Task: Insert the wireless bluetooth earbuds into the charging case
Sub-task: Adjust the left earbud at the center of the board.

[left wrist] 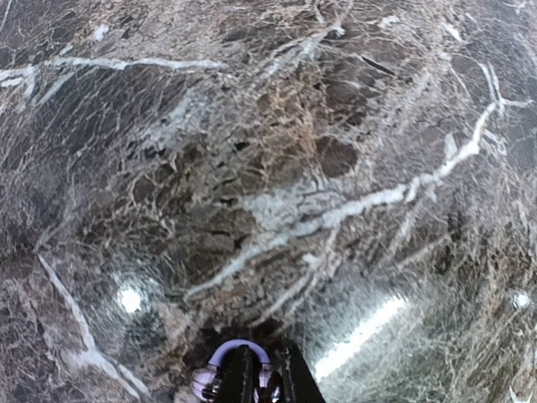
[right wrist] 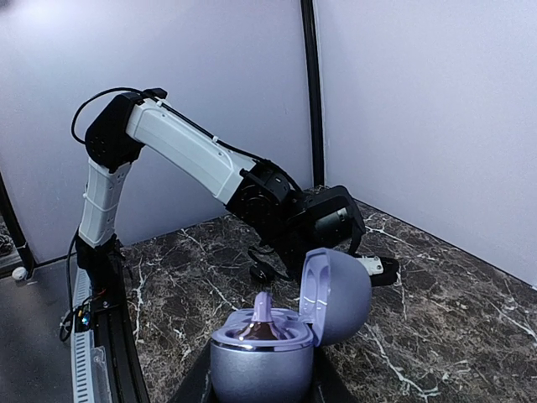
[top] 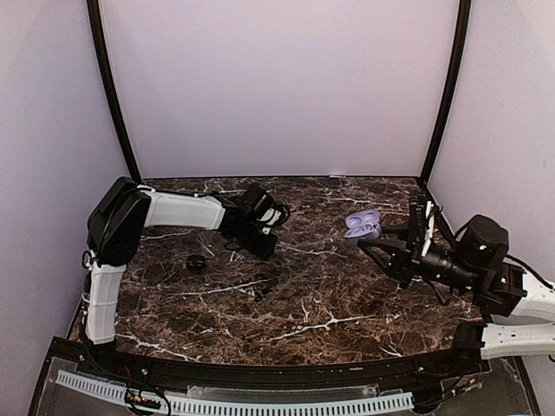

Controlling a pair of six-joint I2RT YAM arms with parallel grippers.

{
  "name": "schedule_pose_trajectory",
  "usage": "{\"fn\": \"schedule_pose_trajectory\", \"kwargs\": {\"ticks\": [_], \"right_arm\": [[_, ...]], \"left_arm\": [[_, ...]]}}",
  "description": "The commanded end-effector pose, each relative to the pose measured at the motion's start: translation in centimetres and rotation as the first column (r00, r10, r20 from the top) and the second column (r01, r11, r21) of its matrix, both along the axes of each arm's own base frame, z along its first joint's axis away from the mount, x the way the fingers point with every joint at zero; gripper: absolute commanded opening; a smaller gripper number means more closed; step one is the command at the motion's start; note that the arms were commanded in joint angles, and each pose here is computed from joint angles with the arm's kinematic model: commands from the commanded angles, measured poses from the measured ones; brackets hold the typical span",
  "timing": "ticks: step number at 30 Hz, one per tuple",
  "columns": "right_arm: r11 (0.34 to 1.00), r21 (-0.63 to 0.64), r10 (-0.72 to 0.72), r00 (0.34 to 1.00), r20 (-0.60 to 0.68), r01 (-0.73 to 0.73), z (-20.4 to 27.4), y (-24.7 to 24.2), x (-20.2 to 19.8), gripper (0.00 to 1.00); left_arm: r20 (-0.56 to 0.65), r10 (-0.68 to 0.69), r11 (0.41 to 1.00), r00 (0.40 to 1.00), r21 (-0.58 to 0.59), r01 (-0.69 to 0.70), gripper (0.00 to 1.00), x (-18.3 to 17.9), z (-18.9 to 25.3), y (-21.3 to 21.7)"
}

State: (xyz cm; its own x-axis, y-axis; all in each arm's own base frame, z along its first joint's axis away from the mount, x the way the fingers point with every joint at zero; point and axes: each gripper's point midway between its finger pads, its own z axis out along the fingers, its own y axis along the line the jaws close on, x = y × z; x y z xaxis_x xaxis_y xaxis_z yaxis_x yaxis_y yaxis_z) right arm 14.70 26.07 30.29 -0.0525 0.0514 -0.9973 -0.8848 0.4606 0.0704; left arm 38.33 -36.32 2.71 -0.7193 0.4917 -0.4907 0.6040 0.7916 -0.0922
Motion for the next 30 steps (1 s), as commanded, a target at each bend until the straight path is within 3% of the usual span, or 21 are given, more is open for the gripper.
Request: {"fn": "schedule_pose_trajectory", "kwargs": {"ticks": [1,7,11,17,21,26,30], "right_arm": [[0.999,0.047,-0.010,0.999,0.041,0.008,2.1,-0.3,0.0,0.00],[0.999,0.044,-0.009,0.999,0.041,0.007,2.1,-0.4,0.0,0.00],[0.999,0.046,-0.011,0.999,0.042,0.009,2.1,-0.5,0.0,0.00],[0.999,0.046,-0.008,0.999,0.042,0.006,2.3,-0.5,-0.1,0.00],[0.999,0.040,-0.007,0.999,0.042,0.006,2.4,-0.5,-0.1,0.00],[0.999,0.041,-0.005,0.999,0.043,0.003,2.4,-0.5,-0.2,0.00],[0.999,0.042,-0.002,0.999,0.042,0.001,2.4,-0.5,-0.2,0.00]], "left_arm": [[-0.002,-0.126,0.974,0.992,-0.191,0.123,0.04,-2.6,5.2,-1.6],[-0.073,-0.326,0.904,0.943,-0.317,0.288,0.09,-8.1,4.9,-1.9],[-0.117,-0.431,0.889,0.895,-0.223,0.399,0.12,-11.1,2.6,-0.3],[-0.157,-0.420,0.904,0.894,0.010,0.427,0.13,-10.8,-0.4,3.4],[-0.082,-0.421,0.899,0.904,0.097,0.427,0.25,-9.8,0.7,5.0],[0.073,-0.411,0.911,0.909,-0.001,0.412,0.41,-8.9,5.9,4.4],[0.112,-0.378,0.919,0.919,-0.072,0.387,0.48,-8.5,8.3,4.2]]}}
